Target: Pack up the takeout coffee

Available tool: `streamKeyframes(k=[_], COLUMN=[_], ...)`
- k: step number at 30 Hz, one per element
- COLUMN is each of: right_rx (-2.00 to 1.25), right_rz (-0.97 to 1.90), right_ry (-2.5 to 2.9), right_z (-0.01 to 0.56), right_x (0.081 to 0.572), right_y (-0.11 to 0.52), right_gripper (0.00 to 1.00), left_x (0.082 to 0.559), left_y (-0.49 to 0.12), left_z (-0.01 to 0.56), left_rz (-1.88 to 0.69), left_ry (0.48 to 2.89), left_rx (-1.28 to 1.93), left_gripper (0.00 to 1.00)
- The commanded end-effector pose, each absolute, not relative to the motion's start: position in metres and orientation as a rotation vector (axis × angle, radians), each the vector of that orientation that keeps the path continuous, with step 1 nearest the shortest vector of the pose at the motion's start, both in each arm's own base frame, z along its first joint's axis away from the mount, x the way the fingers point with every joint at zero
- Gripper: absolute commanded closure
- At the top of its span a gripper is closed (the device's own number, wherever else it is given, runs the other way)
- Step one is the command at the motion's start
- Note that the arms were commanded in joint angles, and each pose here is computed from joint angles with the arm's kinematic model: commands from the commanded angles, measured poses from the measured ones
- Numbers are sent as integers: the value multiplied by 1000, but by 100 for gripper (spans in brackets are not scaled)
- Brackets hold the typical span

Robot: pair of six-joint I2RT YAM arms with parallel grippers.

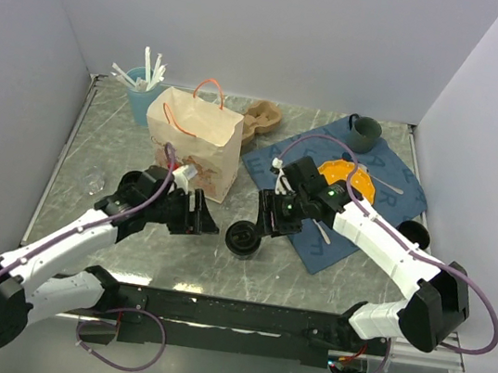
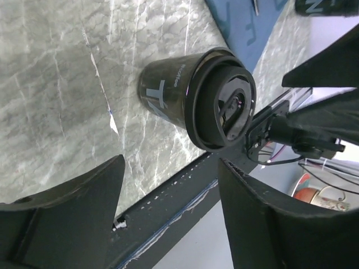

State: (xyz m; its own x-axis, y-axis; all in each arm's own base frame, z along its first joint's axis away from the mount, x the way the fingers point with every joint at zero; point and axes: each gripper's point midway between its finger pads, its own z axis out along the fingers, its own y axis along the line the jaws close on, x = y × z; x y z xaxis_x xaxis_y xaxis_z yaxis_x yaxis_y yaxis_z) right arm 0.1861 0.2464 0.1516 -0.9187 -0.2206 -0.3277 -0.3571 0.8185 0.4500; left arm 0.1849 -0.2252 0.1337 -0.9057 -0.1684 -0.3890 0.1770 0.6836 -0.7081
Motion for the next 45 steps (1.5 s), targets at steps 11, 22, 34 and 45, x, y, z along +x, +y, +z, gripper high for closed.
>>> streamKeyframes(k=[11, 22, 34, 45], right_rx=[-564, -566, -576, -564], right_rz=[917, 818, 770, 772], right_ry=[2645, 2692, 2694, 2699], right_z=[161, 148, 144, 143], right_x=[186, 193, 201, 199], right_y=[264, 258, 257, 256], right_gripper=[36, 39, 41, 45], left_x=[203, 204, 207, 213], left_y=[-256, -265, -271, -273], left_z=[151, 142, 129, 125], left_rz=[-1154, -1159, -1141, -1109], left_ry=[2376, 2416, 2454, 2452], left_rx=[174, 197, 203, 190], left_gripper=[39, 47, 48, 48])
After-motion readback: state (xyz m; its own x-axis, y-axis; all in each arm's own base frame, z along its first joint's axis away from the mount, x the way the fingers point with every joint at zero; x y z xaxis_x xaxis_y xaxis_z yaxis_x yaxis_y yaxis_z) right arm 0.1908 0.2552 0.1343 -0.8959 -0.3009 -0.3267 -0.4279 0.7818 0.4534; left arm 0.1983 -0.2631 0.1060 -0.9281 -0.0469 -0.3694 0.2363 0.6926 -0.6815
